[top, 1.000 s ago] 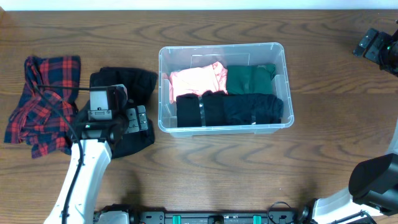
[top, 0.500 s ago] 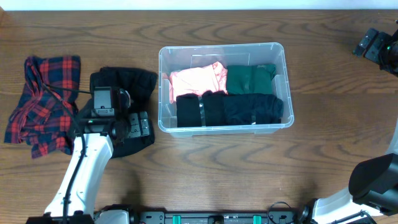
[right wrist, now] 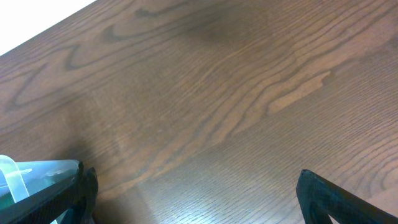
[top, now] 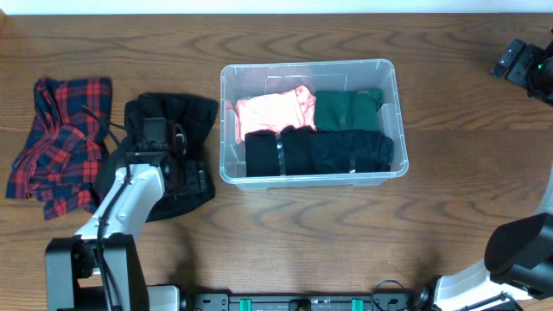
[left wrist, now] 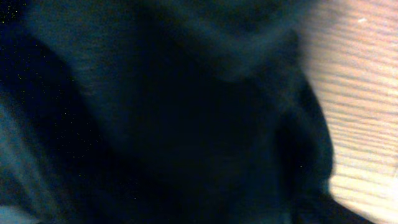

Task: Pack container
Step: 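Reach the left gripper to the black jacket and grasp it, then carry the black jacket over the bin and lower it on top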

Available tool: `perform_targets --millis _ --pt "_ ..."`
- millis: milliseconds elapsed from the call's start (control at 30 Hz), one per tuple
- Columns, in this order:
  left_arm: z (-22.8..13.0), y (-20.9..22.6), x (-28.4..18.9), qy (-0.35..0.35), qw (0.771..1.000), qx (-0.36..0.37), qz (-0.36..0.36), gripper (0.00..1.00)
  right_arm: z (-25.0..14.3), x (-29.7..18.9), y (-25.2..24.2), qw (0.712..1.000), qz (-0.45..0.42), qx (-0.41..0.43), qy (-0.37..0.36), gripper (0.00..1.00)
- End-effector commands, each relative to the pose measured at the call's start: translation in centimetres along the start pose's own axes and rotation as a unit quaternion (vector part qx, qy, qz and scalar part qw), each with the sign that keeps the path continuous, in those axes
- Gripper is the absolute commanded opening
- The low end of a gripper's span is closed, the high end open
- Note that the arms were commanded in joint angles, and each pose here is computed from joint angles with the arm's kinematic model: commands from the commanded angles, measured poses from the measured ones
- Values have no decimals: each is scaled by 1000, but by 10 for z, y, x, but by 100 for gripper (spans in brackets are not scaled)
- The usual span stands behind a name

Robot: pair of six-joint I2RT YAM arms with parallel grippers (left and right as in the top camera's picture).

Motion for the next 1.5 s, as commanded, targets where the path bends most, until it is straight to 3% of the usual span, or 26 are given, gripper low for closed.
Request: perform_targets --millis 0,100,367,600,933,1267,1367,1467 --pt "6 -1 3 -7 1000 -2 -1 42 4 -5 -2 1000 -3 9 -8 99" --pt "7 -1 3 -10 1000 -2 -1 6 4 -5 -2 1000 -3 8 -8 99" --pt "12 -1 -9 -30 1000 -2 -3 6 4 -5 -2 1000 -3 9 -8 99" --pt "41 7 -88 -125 990 45 46 6 4 -5 -2 1000 -3 8 -8 99" --pt "70 24 -199 -251 949 120 151 6 4 -5 -2 1000 -3 9 -8 99" --pt "81 21 -276 -349 912 144 161 6 4 -5 -2 1000 -3 8 -8 99" --pt "81 10 -292 -376 904 159 123 6 4 -5 -2 1000 -3 9 -8 99" --pt "78 -14 -303 -399 887 222 66 6 4 -5 -2 1000 -3 8 -8 99"
Point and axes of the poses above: each gripper's point midway between its finger pads, its own x axis out along the fingers, its own y axis along the line the jaws close on, z = x × y, the point moved 6 cm from there along -x, back along the fingers
